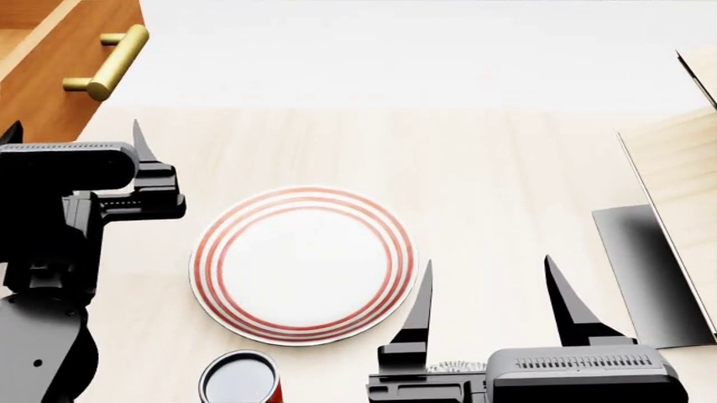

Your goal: Close the top drawer of the cabinet.

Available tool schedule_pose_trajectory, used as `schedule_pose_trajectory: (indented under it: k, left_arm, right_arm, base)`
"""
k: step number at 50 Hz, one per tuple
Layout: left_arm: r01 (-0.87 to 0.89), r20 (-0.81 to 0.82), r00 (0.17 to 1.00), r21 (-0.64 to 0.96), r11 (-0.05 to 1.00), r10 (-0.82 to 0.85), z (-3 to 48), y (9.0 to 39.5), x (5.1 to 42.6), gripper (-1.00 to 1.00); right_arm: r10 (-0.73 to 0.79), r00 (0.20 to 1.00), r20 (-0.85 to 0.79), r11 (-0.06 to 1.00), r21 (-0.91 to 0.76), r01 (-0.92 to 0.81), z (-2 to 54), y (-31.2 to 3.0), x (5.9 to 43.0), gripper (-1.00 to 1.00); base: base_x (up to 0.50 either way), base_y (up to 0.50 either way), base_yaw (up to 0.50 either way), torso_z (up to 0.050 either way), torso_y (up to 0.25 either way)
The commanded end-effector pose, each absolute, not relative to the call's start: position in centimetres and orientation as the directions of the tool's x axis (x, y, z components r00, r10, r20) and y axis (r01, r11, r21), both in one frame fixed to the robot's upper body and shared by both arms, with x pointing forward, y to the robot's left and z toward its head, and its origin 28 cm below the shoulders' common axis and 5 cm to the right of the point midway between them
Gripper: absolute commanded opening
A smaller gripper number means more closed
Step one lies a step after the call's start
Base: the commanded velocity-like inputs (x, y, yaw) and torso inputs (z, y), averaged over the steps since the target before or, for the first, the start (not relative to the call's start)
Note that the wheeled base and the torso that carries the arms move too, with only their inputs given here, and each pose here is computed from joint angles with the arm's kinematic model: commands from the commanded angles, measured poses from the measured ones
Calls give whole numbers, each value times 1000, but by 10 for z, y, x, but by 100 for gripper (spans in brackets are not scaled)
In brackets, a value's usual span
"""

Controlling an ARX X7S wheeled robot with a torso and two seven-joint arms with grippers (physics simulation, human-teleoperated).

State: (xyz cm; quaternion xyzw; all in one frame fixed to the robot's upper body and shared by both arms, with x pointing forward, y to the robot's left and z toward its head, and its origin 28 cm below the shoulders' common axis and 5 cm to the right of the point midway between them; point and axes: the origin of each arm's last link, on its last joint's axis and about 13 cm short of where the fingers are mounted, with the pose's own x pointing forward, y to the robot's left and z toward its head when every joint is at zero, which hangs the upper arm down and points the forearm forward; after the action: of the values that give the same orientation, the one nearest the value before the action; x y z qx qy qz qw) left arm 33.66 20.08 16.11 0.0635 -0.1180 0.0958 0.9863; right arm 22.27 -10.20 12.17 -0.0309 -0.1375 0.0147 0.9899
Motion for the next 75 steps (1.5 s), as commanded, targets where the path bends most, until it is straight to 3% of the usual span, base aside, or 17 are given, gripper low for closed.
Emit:
schedule_pose_trajectory:
  k: [1,75]
  left_arm:
    - [-227,234,951,86,970,202,168,208,355,100]
    - [-460,132,881,23,888,453,172,259,408,100]
  right_arm:
    - [38,962,270,998,-63,-22,121,-102,223,100]
    - [35,961,274,998,-55,-21,122,-103,222,100]
  base:
    - [0,0,0,0,0]
    - [1,0,-1,0,0]
